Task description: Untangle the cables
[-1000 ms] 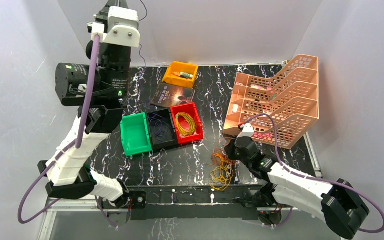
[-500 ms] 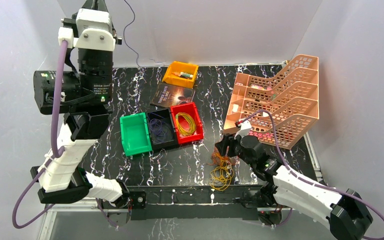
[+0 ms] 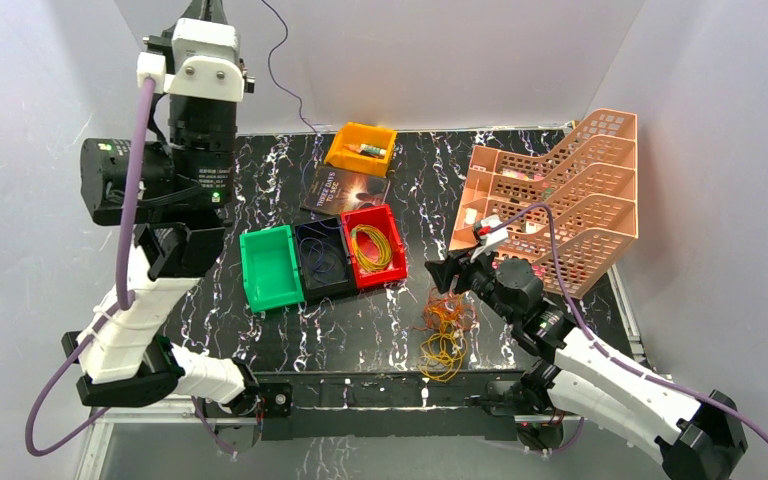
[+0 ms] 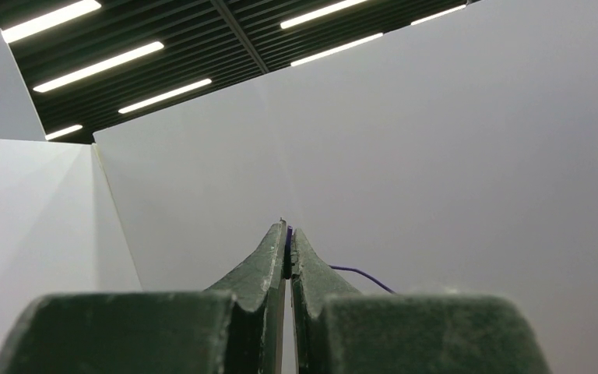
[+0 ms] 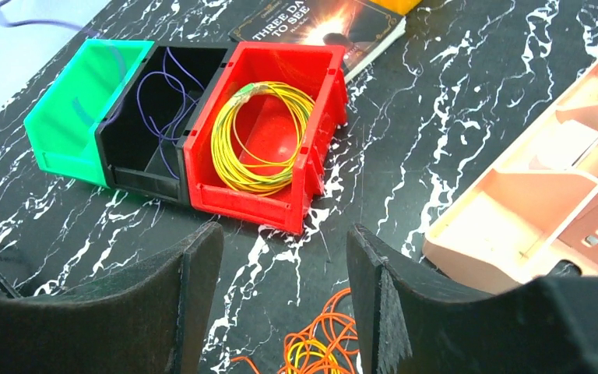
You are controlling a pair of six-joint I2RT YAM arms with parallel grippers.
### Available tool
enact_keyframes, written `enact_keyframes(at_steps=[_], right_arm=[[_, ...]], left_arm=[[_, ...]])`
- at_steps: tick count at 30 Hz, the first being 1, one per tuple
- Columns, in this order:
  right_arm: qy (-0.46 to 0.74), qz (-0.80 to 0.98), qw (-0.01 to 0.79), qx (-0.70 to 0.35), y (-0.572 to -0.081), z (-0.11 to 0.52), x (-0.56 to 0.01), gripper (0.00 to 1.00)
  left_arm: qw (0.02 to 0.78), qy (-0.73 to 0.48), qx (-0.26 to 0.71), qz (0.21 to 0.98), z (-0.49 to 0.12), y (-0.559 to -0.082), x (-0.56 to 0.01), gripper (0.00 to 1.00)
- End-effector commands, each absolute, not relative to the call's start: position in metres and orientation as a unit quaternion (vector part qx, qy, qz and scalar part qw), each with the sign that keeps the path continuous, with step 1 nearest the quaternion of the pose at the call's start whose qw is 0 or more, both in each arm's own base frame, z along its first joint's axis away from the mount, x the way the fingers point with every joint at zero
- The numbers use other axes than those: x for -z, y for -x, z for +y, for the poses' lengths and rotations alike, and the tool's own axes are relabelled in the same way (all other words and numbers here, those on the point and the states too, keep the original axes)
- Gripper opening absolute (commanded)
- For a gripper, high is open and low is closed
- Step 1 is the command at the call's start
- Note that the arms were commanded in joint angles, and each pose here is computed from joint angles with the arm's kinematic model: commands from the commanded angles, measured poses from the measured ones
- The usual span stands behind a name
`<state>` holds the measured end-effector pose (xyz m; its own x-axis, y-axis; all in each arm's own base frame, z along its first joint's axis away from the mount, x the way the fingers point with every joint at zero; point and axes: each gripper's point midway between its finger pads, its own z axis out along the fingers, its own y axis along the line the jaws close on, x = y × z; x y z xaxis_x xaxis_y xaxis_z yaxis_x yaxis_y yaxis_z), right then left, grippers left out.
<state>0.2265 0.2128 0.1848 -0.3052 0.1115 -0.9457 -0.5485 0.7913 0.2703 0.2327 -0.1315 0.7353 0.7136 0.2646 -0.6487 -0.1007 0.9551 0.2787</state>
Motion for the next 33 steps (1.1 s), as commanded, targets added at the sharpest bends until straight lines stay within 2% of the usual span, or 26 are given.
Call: enact_keyframes(at_steps=[1, 6, 18, 28, 33], right_arm=[[0.156, 0.718, 0.607, -0.302, -0.23, 0.218, -0.219, 0.68], [0.146, 0.724, 0.597, -0.312, -0.226, 0.217, -0.211, 0.68], [0.143, 0.73, 0.586, -0.32, -0.223, 0.218, -0.203, 0.68], [0.135, 0.734, 0.576, -0.333, -0.22, 0.22, -0.198, 0.68], [0.132, 0.735, 0.576, -0.333, -0.22, 0.22, -0.198, 0.68]], left_arm=[[0.92, -0.094, -0.097, 0.369, -0.126, -0.232, -0.734, 0.0], [0.913, -0.093, -0.116, 0.381, -0.13, -0.241, -0.722, 0.0], [0.875, -0.089, -0.138, 0.454, -0.14, -0.267, -0.63, 0.0], [0.857, -0.092, -0.139, 0.487, -0.145, -0.278, -0.601, 0.0], [0.831, -0.101, -0.142, 0.528, -0.149, -0.288, -0.566, 0.0]])
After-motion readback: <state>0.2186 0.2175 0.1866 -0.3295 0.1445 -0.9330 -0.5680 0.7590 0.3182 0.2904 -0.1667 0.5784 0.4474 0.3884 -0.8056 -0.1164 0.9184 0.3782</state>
